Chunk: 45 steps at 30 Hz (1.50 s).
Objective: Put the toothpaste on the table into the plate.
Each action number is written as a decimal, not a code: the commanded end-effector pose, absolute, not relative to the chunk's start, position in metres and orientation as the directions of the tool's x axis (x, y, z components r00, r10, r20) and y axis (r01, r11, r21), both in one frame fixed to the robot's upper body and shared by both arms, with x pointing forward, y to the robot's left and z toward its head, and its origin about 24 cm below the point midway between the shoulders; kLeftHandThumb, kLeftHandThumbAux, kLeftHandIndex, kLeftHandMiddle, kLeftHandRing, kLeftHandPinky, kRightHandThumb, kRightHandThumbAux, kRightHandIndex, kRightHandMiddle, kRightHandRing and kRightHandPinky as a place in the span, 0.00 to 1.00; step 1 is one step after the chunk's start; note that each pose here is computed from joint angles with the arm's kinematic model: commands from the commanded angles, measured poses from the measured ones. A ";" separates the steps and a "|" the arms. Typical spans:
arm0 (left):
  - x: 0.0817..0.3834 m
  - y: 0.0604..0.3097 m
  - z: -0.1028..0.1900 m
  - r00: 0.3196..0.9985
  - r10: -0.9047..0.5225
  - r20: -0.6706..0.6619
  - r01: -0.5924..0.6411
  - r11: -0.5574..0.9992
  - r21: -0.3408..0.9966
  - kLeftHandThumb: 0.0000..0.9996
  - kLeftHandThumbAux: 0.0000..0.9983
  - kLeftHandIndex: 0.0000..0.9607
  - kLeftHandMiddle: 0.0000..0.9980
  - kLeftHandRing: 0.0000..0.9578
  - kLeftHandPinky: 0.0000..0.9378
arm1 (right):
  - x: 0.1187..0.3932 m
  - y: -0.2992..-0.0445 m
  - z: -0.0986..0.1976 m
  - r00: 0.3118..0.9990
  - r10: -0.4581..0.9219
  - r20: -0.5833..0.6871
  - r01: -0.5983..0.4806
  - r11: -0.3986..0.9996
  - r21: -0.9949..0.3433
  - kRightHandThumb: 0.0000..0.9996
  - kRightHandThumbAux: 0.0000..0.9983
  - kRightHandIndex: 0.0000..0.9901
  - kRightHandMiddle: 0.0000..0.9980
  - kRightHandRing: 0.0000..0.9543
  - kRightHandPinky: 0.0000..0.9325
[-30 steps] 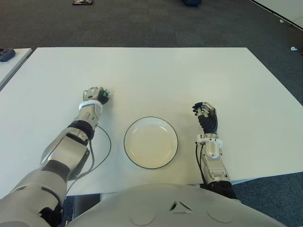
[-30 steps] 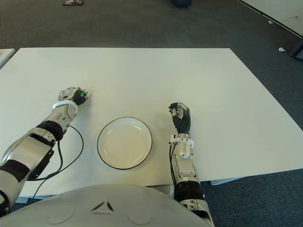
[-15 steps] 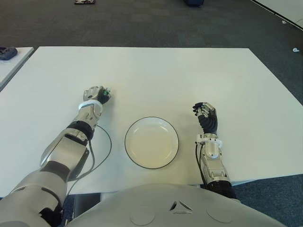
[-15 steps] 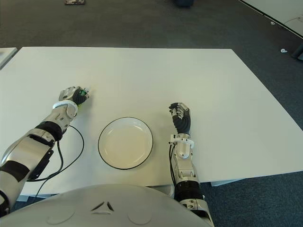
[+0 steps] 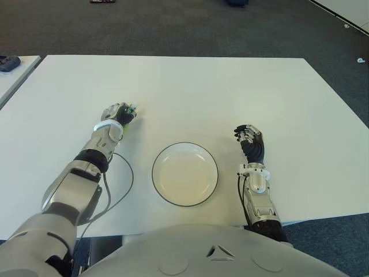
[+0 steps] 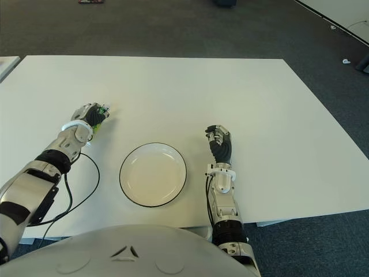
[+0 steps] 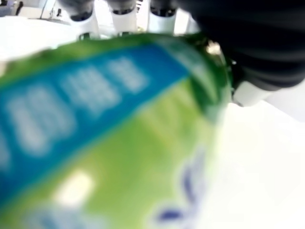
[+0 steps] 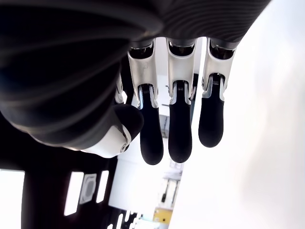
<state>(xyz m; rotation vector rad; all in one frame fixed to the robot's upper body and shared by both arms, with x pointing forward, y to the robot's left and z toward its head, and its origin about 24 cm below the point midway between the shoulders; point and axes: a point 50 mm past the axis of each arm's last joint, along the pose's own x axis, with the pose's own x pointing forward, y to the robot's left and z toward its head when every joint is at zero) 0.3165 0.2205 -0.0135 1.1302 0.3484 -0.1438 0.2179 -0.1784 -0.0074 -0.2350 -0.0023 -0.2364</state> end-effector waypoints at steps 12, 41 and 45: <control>0.294 0.190 0.014 0.952 -0.180 -0.249 0.306 0.497 0.812 0.71 0.72 0.46 0.79 0.80 0.78 | 0.222 -0.177 -0.008 0.973 -0.228 0.030 0.229 0.946 -0.230 0.71 0.73 0.43 0.49 0.51 0.53; 0.241 0.145 0.065 0.721 -0.670 -0.176 0.516 0.350 0.782 0.71 0.72 0.46 0.82 0.84 0.85 | 0.225 -0.174 -0.007 0.975 -0.221 0.020 0.219 0.948 -0.232 0.71 0.73 0.43 0.47 0.49 0.52; 0.238 0.146 0.064 0.681 -0.694 -0.232 0.563 0.295 0.772 0.71 0.72 0.46 0.83 0.85 0.85 | 0.225 -0.173 -0.007 0.975 -0.219 0.023 0.219 0.950 -0.224 0.71 0.73 0.43 0.48 0.50 0.53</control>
